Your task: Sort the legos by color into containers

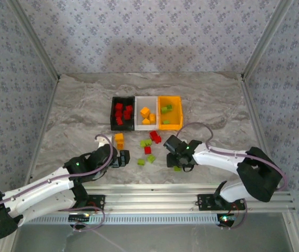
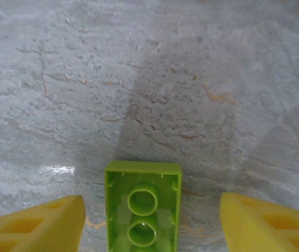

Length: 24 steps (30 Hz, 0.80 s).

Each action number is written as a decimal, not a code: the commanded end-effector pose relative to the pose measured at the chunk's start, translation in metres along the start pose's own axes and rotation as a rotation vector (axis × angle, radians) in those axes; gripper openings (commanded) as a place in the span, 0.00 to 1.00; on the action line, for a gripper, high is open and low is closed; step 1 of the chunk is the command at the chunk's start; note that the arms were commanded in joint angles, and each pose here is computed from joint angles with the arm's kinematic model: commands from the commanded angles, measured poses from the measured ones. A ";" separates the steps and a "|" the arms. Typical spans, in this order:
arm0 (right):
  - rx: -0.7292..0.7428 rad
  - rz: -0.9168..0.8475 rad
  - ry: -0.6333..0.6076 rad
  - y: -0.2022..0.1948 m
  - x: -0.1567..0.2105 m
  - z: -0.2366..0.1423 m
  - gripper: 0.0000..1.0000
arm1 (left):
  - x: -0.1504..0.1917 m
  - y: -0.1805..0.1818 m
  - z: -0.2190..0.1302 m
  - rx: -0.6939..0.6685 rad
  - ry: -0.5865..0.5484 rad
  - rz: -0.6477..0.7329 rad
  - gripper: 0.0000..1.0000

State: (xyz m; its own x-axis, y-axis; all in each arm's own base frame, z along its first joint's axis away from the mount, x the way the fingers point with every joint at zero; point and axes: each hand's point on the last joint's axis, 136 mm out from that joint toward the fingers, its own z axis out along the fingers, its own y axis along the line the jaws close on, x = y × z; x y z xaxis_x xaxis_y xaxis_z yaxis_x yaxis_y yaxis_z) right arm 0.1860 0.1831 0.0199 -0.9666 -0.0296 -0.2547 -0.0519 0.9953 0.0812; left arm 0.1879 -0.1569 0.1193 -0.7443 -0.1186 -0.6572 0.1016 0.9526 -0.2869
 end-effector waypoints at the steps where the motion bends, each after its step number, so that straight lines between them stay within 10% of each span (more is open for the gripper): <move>1: 0.025 0.013 0.011 0.000 0.003 0.007 0.63 | -0.001 0.000 0.001 0.003 -0.008 -0.022 1.00; 12: 0.010 -0.018 -0.006 0.004 -0.002 -0.004 0.33 | -0.004 0.000 0.002 0.004 -0.012 -0.027 0.99; 24: -0.089 0.021 -0.351 0.017 -0.160 -0.088 0.31 | -0.010 0.002 0.000 -0.004 -0.021 -0.041 0.99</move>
State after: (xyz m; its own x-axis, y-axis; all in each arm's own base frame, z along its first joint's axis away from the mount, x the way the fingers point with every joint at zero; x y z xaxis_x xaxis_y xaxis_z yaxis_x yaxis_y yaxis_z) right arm 0.2902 0.1982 0.1345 -0.8529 0.0701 -0.5173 -0.0431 0.9781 0.2036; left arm 0.1901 -0.1503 0.1124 -0.7502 -0.1382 -0.6467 0.0693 0.9561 -0.2847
